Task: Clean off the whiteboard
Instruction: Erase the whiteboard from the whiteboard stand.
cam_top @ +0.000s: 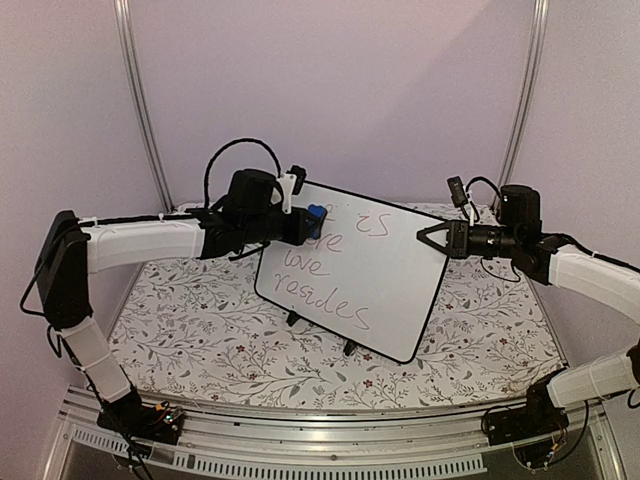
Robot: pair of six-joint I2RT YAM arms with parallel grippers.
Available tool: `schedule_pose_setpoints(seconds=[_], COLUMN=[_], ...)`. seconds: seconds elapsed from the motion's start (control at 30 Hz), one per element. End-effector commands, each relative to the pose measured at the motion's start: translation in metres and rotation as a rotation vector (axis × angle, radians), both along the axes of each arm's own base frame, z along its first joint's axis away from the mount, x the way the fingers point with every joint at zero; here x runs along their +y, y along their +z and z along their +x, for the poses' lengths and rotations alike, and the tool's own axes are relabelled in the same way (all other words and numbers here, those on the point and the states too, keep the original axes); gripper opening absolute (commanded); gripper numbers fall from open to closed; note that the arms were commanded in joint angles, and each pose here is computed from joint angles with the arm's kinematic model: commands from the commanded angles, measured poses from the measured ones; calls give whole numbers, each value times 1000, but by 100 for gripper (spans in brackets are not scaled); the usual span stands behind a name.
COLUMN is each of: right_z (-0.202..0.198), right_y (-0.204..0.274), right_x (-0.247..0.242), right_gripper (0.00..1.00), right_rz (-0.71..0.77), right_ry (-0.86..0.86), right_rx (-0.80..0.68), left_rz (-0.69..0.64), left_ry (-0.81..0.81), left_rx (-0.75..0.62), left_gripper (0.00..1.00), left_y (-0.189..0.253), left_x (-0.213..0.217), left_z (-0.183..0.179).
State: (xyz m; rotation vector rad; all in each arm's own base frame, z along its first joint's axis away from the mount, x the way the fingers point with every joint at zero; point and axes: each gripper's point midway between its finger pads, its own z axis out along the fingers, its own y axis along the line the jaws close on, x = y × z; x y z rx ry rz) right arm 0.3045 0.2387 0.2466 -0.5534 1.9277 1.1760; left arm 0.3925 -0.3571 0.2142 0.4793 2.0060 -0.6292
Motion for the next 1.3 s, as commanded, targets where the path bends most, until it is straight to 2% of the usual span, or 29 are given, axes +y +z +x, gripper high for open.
schedule_pose_setpoints(seconds=[0.0, 0.27, 0.93, 1.27], right_z=[-26, -26, -26, -26], right_y=[-11, -11, -11, -12], right_x=[17, 17, 17, 17], right_gripper=[0, 0, 0, 0], right_rz=[-33, -32, -35, -37], right_ry=[146, 149, 147, 146], right_rx=[-12, -11, -12, -11], left_rz=[32, 41, 3, 4], left_ry=[-21, -14, -30, -58], left_rx=[68, 77, -30, 4], left_gripper=[0, 0, 0, 0], left_y=[-33, -39, 15, -1], left_x=[0, 6, -7, -5], left_z=[-16, -20, 16, 4])
